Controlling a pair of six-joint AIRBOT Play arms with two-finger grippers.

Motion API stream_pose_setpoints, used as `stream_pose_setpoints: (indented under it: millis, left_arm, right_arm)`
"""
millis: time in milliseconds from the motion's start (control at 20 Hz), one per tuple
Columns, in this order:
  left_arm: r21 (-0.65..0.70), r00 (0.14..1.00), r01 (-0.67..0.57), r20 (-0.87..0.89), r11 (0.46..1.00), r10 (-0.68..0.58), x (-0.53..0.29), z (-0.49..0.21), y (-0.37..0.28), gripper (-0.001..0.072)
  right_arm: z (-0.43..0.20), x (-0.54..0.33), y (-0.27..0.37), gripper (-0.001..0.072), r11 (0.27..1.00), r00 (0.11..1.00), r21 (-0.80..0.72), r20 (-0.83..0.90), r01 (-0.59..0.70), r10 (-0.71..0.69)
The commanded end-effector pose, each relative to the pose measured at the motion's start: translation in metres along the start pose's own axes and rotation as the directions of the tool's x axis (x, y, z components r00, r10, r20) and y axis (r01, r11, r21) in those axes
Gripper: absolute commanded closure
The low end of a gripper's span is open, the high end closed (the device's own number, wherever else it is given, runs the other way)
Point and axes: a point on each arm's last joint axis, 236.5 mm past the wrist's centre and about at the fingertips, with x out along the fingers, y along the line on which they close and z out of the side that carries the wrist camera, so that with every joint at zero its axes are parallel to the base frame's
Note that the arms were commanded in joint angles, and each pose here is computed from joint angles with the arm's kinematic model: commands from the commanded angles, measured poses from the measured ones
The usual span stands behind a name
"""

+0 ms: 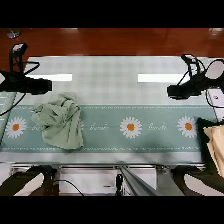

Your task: Fold the shirts.

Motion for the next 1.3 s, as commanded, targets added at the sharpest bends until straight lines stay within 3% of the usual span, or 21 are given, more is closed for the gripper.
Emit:
stream_pose_setpoints:
  millis: [0, 50, 100, 150, 200, 350, 450, 650, 800, 950, 1000, 1050, 1100, 1250]
  left_arm:
    - [0.001, 1.0, -0.002, 0.026, 1.0, 0.002, 0.001, 0.007, 0.0, 0.0671]
    - [0.0, 0.999, -0.004, 0.033, 1.0, 0.004, 0.003, 0.009, 0.001, 0.065]
    - [-0.001, 0.999, -0.004, 0.033, 1.0, 0.004, 0.005, 0.01, 0.002, 0.0364]
    - [-0.003, 1.0, -0.005, 0.027, 1.0, 0.005, 0.005, 0.009, 0.002, 0.0019]
    - [0.006, 1.0, -0.01, 0.003, 1.0, 0.01, 0.003, 0.004, 0.003, 0.0003]
    - [0.047, 0.973, -0.204, -0.103, 0.978, 0.208, -0.02, -0.017, 0.052, 0.0004]
    - [-0.124, 0.956, -0.27, -0.155, 0.955, 0.251, -0.028, -0.034, 0.086, 0.0005]
    - [-0.432, 0.978, -0.098, -0.209, 0.896, 0.007, 0.022, -0.075, 0.088, 0.0006]
    - [-0.463, 0.95, 0.009, -0.273, 0.886, -0.153, 0.059, -0.104, 0.062, 0.0006]
    - [-0.433, 0.88, 0.013, -0.423, 0.901, -0.216, 0.082, -0.14, 0.04, 0.0011]
    - [-0.405, 0.857, 0.03, -0.461, 0.914, -0.232, 0.085, -0.146, 0.031, 0.0139]
    - [-0.362, 0.836, 0.067, -0.489, 0.93, -0.25, 0.084, -0.15, 0.022, 0.0594]
    - [-0.327, 0.832, 0.117, -0.483, 0.938, -0.272, 0.081, -0.144, 0.012, 0.0672]
    - [-0.308, 0.869, 0.313, -0.288, 0.899, -0.401, 0.052, -0.073, -0.032, 0.0673]
  right_arm:
    - [0.004, 0.0, -0.001, 0.0692, 1.0, 1.0, -0.005, 0.018, 0.004, -0.004]
    - [0.005, 0.001, -0.001, 0.0688, 1.0, 1.0, -0.001, 0.021, 0.005, -0.005]
    - [0.006, 0.001, -0.004, 0.0471, 1.0, 1.0, 0.009, 0.023, 0.014, -0.015]
    - [0.005, 0.003, -0.008, 0.0092, 1.0, 0.999, 0.002, 0.016, 0.03, -0.031]
    - [0.001, 0.004, -0.012, 0.0086, 0.999, 0.999, -0.009, -0.006, 0.047, -0.047]
    - [-0.026, 0.001, -0.028, 0.0092, 0.993, 0.986, -0.042, -0.117, 0.112, -0.116]
    - [-0.035, 0.001, -0.027, 0.0092, 0.994, 0.982, -0.043, -0.152, 0.105, -0.11]
    - [-0.042, 0.018, 0.009, 0.0091, 0.999, 0.989, 0.022, -0.138, -0.048, 0.05]
    - [-0.054, 0.029, 0.023, 0.0092, 0.993, 0.981, 0.051, -0.158, -0.108, 0.115]
    - [-0.046, 0.029, 0.028, 0.0092, 0.99, 0.983, 0.063, -0.124, -0.13, 0.137]
    - [-0.044, 0.028, 0.03, 0.0092, 0.988, 0.983, 0.065, -0.111, -0.137, 0.144]
    - [-0.042, 0.026, 0.031, 0.0092, 0.988, 0.984, 0.065, -0.099, -0.141, 0.147]
    - [-0.039, 0.022, 0.031, 0.0092, 0.988, 0.986, 0.061, -0.081, -0.141, 0.145]
    - [-0.027, -0.005, 0.029, 0.0092, 0.992, 0.992, 0.033, 0.025, -0.126, 0.125]
